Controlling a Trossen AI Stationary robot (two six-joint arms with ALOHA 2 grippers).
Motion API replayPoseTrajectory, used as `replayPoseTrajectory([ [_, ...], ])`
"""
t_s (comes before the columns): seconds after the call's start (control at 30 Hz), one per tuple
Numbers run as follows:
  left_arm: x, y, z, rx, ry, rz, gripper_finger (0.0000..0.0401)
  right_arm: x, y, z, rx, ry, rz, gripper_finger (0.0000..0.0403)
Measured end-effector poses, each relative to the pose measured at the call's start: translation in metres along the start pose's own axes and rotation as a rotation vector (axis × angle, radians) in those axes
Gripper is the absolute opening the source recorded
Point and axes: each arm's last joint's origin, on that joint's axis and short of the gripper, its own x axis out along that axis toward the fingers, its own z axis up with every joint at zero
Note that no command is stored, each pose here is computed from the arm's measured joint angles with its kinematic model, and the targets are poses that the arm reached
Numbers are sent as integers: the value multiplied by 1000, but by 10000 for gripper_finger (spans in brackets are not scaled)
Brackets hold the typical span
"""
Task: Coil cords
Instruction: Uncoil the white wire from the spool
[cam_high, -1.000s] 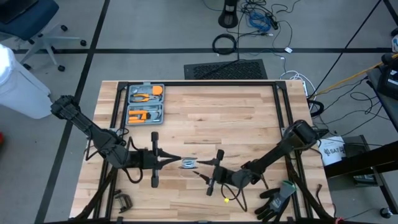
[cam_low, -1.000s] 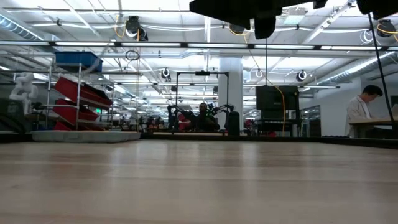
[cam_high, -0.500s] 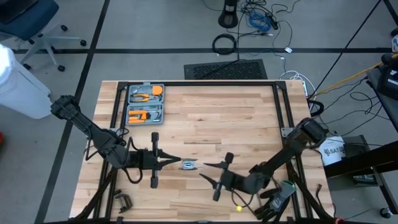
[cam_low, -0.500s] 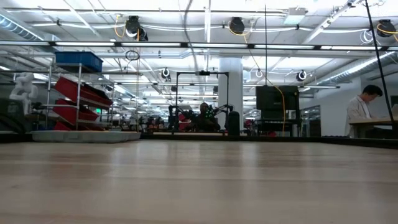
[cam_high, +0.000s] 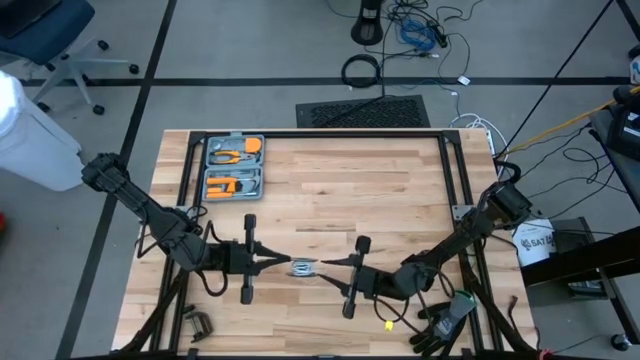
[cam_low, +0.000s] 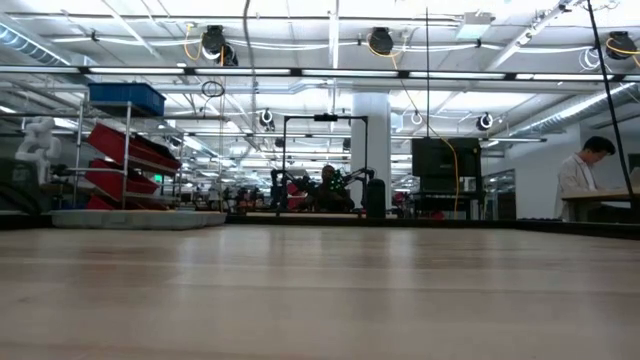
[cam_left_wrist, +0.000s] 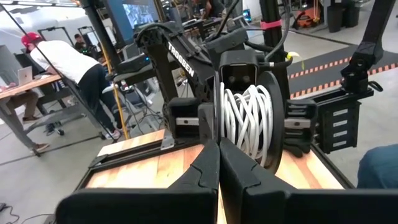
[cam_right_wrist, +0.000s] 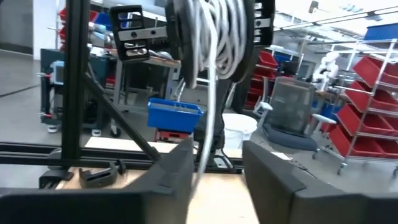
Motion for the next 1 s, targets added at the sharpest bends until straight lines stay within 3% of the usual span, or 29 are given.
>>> replayPoseTrajectory([
  [0.2, 0, 0, -1, 9, 12, -3, 1, -5, 5, 2, -15, -10, 17, 9],
  [0.43, 0, 1, -8, 61, 87, 76, 1, -15, 8, 16, 58, -88, -34, 2],
  [0.73, 11, 5, -15, 172, 144, 207, 1, -5, 9, 39, 80, -163, 10, 1],
  [1.0, 33, 10, -17, 211, 118, 365, 1, 19, 10, 45, 47, -54, 19, 0],
])
